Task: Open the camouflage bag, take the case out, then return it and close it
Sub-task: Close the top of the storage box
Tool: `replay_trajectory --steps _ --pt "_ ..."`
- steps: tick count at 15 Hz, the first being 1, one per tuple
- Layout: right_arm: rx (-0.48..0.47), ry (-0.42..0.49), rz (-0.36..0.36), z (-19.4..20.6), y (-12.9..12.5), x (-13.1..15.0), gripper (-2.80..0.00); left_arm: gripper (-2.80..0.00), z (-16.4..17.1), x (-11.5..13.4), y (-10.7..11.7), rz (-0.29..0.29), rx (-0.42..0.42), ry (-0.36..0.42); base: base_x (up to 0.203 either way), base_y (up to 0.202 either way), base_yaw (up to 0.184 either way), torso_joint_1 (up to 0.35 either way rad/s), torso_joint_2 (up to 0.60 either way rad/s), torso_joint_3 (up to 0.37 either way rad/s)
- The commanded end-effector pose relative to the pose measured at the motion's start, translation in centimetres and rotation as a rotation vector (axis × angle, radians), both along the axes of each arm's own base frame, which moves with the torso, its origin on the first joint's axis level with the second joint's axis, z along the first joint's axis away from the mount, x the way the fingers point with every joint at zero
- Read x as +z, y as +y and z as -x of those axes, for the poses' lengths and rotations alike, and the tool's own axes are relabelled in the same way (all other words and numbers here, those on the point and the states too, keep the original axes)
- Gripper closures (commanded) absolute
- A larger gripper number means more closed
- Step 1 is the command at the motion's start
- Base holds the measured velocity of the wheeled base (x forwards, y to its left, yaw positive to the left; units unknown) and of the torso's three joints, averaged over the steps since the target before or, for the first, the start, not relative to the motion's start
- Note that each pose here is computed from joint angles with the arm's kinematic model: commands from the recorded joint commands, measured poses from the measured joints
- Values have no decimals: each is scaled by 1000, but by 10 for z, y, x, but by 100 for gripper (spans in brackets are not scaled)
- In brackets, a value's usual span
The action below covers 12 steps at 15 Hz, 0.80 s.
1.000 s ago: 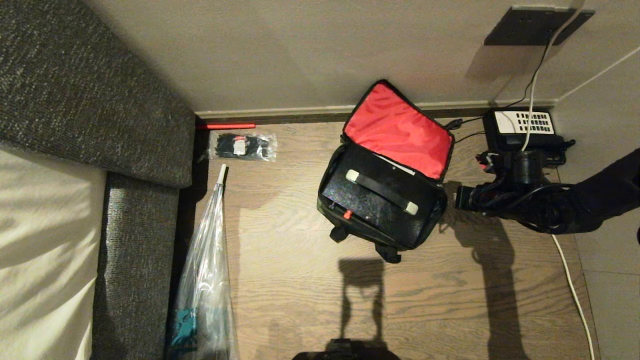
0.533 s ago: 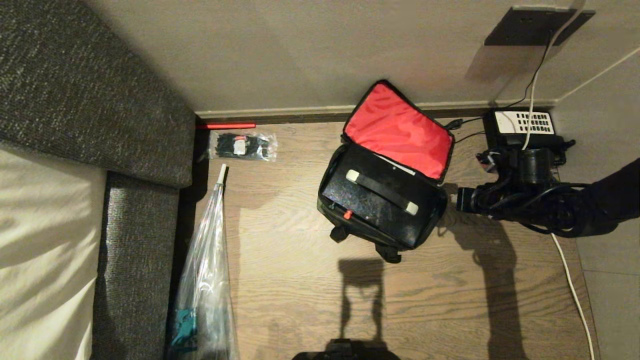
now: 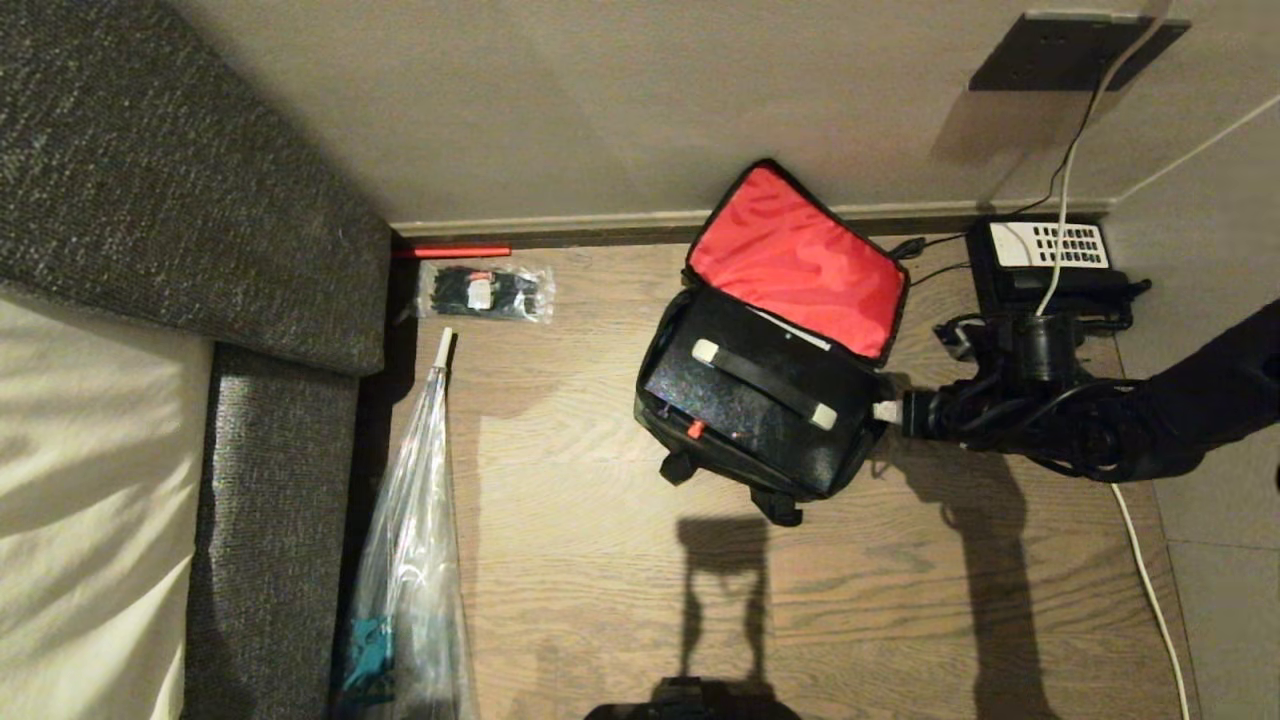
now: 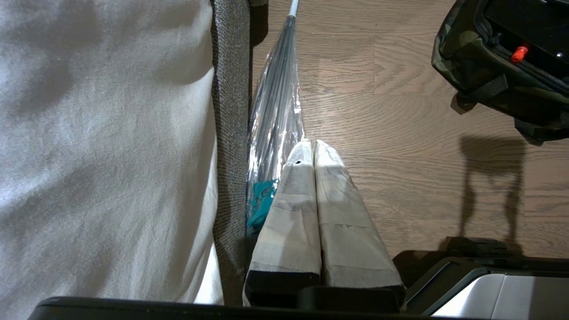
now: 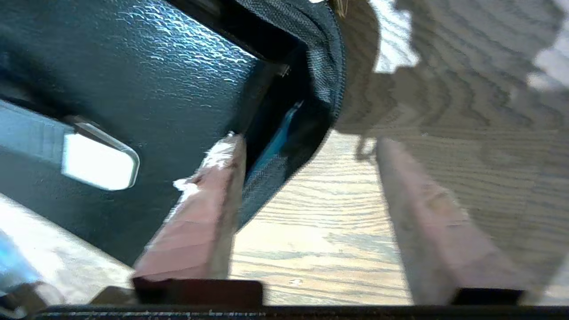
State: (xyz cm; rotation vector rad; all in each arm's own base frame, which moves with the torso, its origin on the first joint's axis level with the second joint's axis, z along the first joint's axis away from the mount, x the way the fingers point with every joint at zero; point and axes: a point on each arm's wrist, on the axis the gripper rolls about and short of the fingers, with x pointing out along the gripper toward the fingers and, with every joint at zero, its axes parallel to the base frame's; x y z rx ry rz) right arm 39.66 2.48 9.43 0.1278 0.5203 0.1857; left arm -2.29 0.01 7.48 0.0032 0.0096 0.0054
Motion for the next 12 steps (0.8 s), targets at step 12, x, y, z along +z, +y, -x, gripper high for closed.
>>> replay_trajectory --steps 12 --pt "-5 5 -7 -27 8 -32 -280 0 0 0 0 0 1 -2 0 0 0 0 0 0"
